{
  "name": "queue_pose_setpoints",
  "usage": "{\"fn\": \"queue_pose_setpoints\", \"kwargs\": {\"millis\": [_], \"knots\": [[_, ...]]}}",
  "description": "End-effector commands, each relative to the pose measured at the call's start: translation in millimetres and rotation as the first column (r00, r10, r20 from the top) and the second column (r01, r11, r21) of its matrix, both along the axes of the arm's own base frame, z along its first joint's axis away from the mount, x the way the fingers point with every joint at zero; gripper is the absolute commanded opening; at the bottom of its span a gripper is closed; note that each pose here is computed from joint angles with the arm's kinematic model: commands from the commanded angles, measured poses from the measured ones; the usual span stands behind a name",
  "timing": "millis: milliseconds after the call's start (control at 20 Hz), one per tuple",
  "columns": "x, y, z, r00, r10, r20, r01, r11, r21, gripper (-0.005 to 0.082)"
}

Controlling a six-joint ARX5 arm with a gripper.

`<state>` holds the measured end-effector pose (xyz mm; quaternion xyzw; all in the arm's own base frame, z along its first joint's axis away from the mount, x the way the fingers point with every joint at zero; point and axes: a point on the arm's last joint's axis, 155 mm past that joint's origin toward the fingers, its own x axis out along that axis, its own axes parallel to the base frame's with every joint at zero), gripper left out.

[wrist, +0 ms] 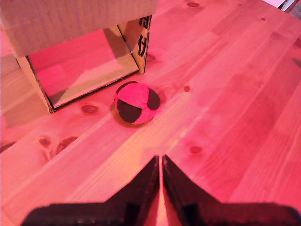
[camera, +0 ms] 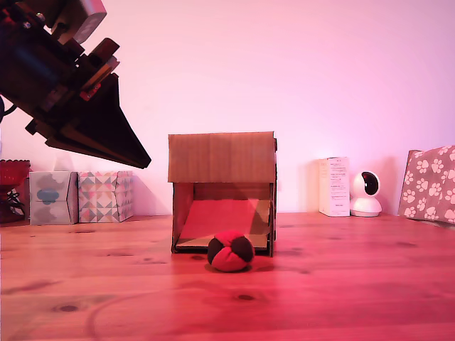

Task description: Drop the footbag into the cardboard dice tower

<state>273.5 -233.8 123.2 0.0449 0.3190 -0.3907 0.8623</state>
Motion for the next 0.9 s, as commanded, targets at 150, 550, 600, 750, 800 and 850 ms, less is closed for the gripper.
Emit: {"fn": "queue_pose_setpoints", "kwargs": {"millis": [150,550,600,750,800,850], "knots": [[2.5,-3.3,8.7,1.000,-0.003,0.028,0.004,1.000,-0.022,-0.0019],[2.9,-3.6,9.5,1.000,-0.002,0.030,0.003,1.000,-0.025,-0.0019],[3.7,-4.1,10.7,0.999,-0.002,0.036,0.003,1.000,-0.028,-0.0019],[11.8,-16.3,33.6,0.992,-0.015,0.127,0.027,0.996,-0.090,-0.0019],[13.5,-22.6,44.4,0.986,-0.022,0.167,0.042,0.992,-0.117,-0.0019],[14.9,-27.7,53.9,0.979,-0.026,0.203,0.055,0.989,-0.139,-0.0019]]}}
